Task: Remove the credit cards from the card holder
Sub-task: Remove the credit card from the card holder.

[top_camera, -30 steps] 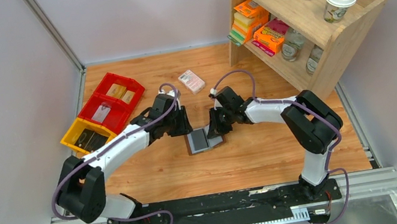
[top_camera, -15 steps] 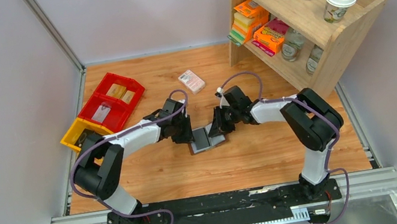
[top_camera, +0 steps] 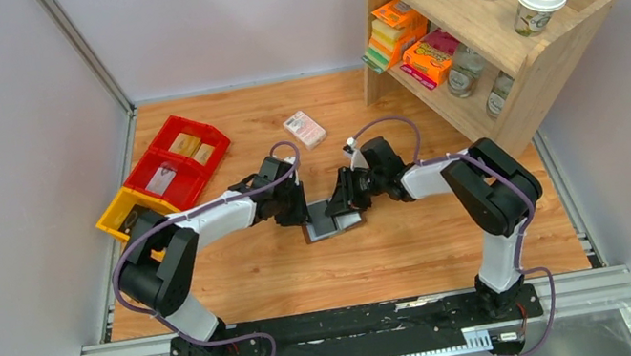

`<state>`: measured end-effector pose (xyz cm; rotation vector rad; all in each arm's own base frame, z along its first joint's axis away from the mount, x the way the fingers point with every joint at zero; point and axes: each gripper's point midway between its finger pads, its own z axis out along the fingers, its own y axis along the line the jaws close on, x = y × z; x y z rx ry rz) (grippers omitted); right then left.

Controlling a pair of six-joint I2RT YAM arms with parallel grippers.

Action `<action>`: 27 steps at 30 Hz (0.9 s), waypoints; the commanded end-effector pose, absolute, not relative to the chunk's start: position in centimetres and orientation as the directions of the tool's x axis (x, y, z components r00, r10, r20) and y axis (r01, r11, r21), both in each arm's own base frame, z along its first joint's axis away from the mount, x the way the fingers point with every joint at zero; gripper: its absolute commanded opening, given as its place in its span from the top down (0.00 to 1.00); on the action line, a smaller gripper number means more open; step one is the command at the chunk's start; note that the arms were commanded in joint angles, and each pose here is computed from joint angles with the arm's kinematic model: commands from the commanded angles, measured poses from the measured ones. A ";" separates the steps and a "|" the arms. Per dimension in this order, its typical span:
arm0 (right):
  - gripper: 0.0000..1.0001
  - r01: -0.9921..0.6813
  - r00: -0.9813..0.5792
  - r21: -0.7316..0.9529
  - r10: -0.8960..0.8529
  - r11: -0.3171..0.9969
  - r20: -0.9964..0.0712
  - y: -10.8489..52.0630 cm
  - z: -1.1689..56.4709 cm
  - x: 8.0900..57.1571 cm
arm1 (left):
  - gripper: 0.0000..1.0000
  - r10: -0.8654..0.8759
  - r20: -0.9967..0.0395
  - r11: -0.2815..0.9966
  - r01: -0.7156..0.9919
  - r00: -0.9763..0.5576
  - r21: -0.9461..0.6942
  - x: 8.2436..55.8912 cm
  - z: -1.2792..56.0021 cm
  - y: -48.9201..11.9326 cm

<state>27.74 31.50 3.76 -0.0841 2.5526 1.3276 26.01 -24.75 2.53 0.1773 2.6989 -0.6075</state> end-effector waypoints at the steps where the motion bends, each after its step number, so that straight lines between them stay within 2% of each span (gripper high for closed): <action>1: 0.66 -0.206 -0.958 0.818 0.061 0.537 -0.280 32.2 4.3 28.1 | 0.77 0.084 -0.293 0.943 0.172 -0.952 -0.286 24.0 -0.9 -22.1; 7: 0.69 -0.231 -0.951 0.818 0.055 0.526 -0.305 32.3 5.1 28.2 | 0.78 0.086 -0.292 0.945 0.171 -0.953 -0.280 24.0 -1.0 -22.0; 11: 0.81 -0.265 -0.942 0.830 0.052 0.491 -0.332 32.6 6.2 28.1 | 0.78 0.086 -0.290 0.949 0.166 -0.953 -0.267 24.0 -1.2 -21.7; 21: 1.00 -0.332 -0.927 0.874 0.048 0.356 -0.372 33.6 8.9 27.4 | 0.78 0.092 -0.275 0.962 0.156 -0.957 -0.223 23.9 -1.4 -20.9; 27: 1.00 -0.341 -0.928 0.890 0.043 0.304 -0.370 34.2 9.6 27.4 | 0.78 0.094 -0.273 0.962 0.158 -0.957 -0.223 23.9 -1.4 -20.9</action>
